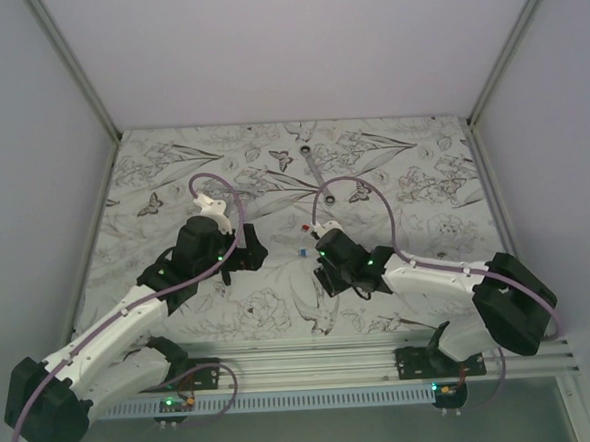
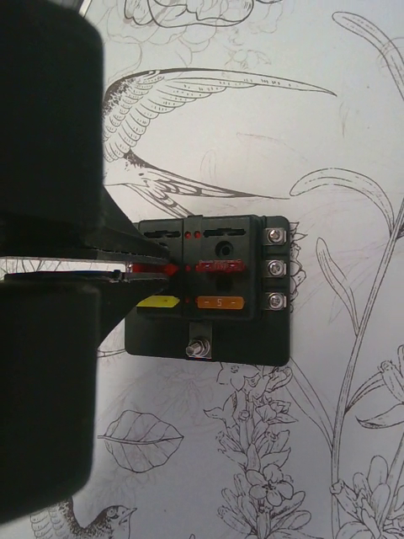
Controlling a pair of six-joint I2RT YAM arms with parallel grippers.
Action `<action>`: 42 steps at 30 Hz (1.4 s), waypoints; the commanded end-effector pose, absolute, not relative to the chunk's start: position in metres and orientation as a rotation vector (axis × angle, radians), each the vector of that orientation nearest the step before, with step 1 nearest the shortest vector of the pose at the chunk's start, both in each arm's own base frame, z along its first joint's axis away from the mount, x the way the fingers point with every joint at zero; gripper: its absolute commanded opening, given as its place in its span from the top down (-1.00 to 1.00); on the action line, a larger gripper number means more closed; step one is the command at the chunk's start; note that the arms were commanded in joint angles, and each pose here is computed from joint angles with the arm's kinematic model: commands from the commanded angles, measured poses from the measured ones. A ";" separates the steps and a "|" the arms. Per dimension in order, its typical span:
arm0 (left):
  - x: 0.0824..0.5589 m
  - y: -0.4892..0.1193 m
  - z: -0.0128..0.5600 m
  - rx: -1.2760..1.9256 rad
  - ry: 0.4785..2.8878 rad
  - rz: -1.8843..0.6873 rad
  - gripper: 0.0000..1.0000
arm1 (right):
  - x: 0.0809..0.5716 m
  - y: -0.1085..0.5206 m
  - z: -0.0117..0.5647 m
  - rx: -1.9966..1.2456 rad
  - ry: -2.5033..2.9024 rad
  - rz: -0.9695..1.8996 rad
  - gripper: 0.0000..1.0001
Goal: Snap on the fuse box
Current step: Install the fuse at the fuse box base.
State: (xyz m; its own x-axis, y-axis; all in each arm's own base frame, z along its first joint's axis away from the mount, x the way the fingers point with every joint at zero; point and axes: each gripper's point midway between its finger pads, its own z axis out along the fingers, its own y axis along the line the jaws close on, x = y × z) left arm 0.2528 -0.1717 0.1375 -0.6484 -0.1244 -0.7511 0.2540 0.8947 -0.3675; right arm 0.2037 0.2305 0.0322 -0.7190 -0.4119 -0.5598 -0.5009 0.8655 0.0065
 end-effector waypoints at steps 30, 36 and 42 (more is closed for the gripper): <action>0.246 -0.170 0.135 0.079 2.214 -0.590 -0.99 | 0.199 0.202 0.030 -0.677 2.636 -0.131 0.70; 0.246 -0.169 0.136 0.077 2.210 -0.588 -1.00 | 0.212 0.220 0.056 -0.654 2.568 -0.050 0.43; 0.246 -0.169 0.135 0.078 2.212 -0.589 -0.99 | 0.213 0.222 0.059 -0.647 2.554 -0.031 0.33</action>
